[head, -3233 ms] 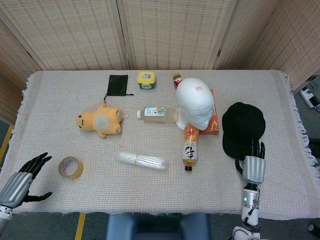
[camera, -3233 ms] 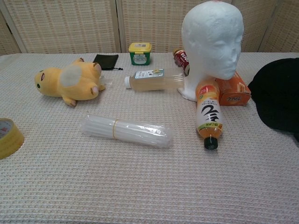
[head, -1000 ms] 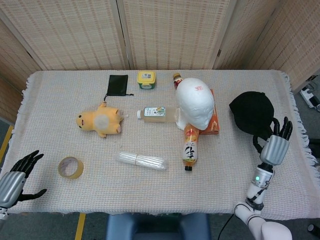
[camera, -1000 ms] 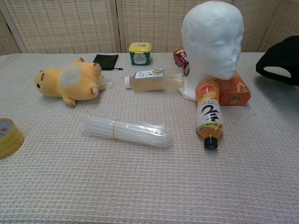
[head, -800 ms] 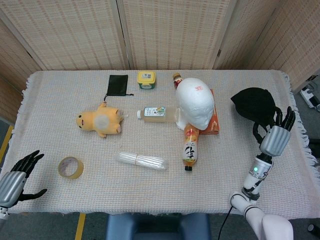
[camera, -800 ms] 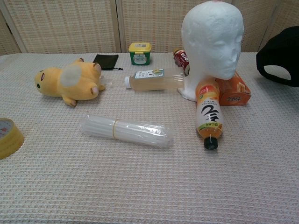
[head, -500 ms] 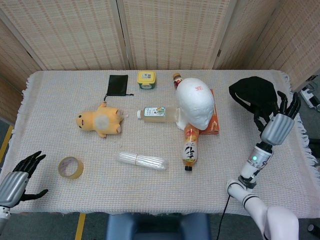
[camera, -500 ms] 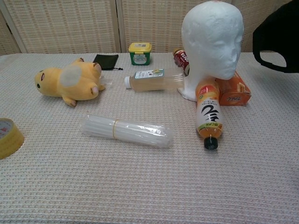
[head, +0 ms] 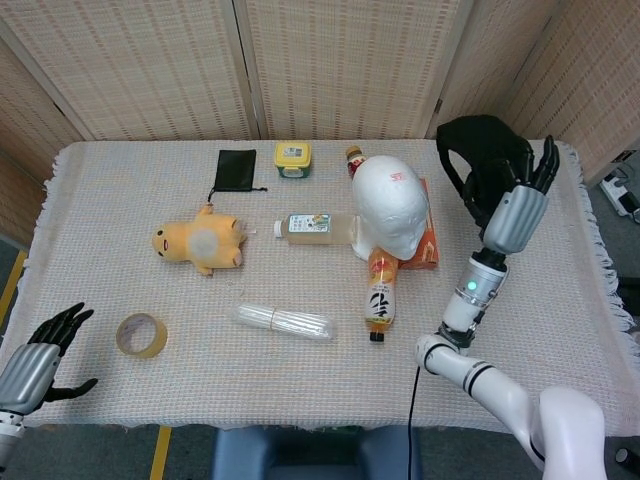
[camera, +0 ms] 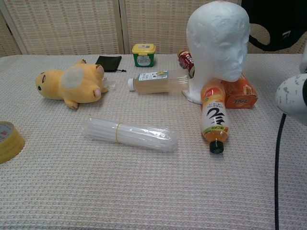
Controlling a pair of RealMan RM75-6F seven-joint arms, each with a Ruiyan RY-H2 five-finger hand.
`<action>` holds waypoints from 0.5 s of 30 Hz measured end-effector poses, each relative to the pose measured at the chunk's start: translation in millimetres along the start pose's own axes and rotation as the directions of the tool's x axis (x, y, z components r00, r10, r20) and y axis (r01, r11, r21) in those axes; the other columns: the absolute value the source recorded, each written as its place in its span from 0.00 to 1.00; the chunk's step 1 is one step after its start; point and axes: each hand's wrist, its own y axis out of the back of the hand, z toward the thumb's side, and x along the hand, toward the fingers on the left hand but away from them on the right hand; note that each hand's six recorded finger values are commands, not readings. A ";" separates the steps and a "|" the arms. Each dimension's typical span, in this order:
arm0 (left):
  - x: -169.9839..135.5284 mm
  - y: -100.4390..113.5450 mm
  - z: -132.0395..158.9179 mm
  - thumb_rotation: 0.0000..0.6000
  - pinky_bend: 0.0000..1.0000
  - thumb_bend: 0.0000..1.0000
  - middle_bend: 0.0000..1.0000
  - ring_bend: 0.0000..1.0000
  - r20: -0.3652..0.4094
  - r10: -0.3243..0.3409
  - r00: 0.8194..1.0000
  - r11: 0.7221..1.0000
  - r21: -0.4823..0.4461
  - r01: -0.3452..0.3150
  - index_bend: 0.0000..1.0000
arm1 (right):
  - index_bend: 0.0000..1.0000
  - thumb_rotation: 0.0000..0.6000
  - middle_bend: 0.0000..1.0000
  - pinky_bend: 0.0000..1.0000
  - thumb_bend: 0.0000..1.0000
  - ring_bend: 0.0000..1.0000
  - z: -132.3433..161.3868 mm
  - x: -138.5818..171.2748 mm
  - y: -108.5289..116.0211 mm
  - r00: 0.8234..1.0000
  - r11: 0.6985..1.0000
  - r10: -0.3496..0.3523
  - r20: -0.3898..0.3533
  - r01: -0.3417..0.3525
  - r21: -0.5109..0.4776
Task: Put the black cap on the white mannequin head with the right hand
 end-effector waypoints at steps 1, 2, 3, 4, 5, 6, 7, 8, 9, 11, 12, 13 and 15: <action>-0.1 0.3 -0.4 1.00 0.15 0.21 0.00 0.00 -0.002 0.001 1.000 1.000 0.001 -0.001 0.08 | 0.91 1.00 0.22 0.00 0.31 0.00 11.2 2.5 -4.9 1.000 1.000 0.014 -0.021 -0.014 -0.011; -0.1 0.5 -0.8 1.00 0.15 0.21 0.00 0.00 -0.003 0.001 1.000 1.000 0.001 -0.001 0.08 | 0.91 1.00 0.22 0.00 0.31 0.00 22.3 5.5 -9.5 0.999 0.999 0.027 -0.044 -0.028 -0.021; -0.1 0.7 -1.1 1.00 0.15 0.21 0.00 0.00 -0.005 0.001 1.000 1.000 0.002 -0.001 0.08 | 0.91 1.00 0.22 0.00 0.31 0.00 36.0 9.5 -14.7 0.997 0.999 0.041 -0.072 -0.043 -0.030; 0.0 1.1 -1.3 1.00 0.15 0.21 0.00 0.00 -0.006 0.003 1.000 1.000 0.001 -0.003 0.08 | 0.91 1.00 0.22 0.00 0.31 0.00 45.5 12.7 -18.1 0.994 0.998 0.049 -0.093 -0.052 -0.034; 0.1 1.6 -1.6 1.00 0.15 0.21 0.00 0.00 -0.007 0.004 1.000 1.000 0.001 -0.004 0.08 | 0.91 1.00 0.22 0.00 0.30 0.00 54.3 16.0 -21.2 0.992 0.997 0.056 -0.111 -0.061 -0.038; 0.1 2.4 -1.9 1.00 0.15 0.21 0.00 0.00 -0.009 0.007 1.000 1.000 0.000 -0.007 0.08 | 0.91 1.00 0.22 0.00 0.30 0.00 65.3 20.6 -24.9 0.989 0.997 0.064 -0.132 -0.071 -0.042; 0.1 3.2 -2.1 1.00 0.15 0.21 0.00 0.00 -0.009 0.010 1.000 1.000 -0.001 -0.010 0.08 | 0.91 1.00 0.22 0.00 0.30 0.00 72.7 23.8 -27.2 0.987 0.996 0.070 -0.145 -0.077 -0.046; 0.1 4.0 -2.4 1.00 0.15 0.21 0.00 0.00 -0.010 0.013 1.000 1.000 -0.002 -0.013 0.08 | 0.91 1.00 0.22 0.00 0.30 0.00 79.4 26.9 -29.0 0.985 0.995 0.074 -0.158 -0.082 -0.049; -0.1 5.3 -2.9 1.00 0.15 0.21 0.00 0.00 -0.011 0.018 1.000 1.000 -0.004 -0.018 0.08 | 0.91 1.00 0.22 0.00 0.30 0.00 87.2 30.8 -30.7 0.982 0.995 0.078 -0.174 -0.088 -0.052; -0.4 7.1 -3.7 1.00 0.15 0.21 0.00 0.00 -0.013 0.024 1.000 1.000 -0.007 -0.025 0.08 | 0.91 1.00 0.22 0.00 0.30 0.00 95.7 36.9 -32.2 0.977 0.994 0.083 -0.195 -0.095 -0.053; -0.7 8.0 -4.1 1.00 0.15 0.21 0.00 0.00 -0.014 0.027 1.000 1.000 -0.009 -0.028 0.08 | 0.91 1.00 0.22 0.00 0.30 0.00 99.3 40.7 -33.0 0.974 0.994 0.087 -0.209 -0.100 -0.050; -0.8 8.4 -4.3 1.00 0.15 0.21 0.00 0.00 -0.014 0.028 1.000 1.000 -0.010 -0.028 0.08 | 0.91 1.00 0.22 0.00 0.30 0.00 101.3 43.5 -33.6 0.971 0.994 0.091 -0.220 -0.103 -0.046; -1.3 8.7 -4.1 1.00 0.15 0.21 0.00 0.00 -0.011 0.027 1.000 1.000 -0.012 -0.027 0.08 | 0.91 1.00 0.22 0.00 0.30 0.00 103.3 49.6 -35.5 0.965 0.993 0.102 -0.242 -0.113 -0.032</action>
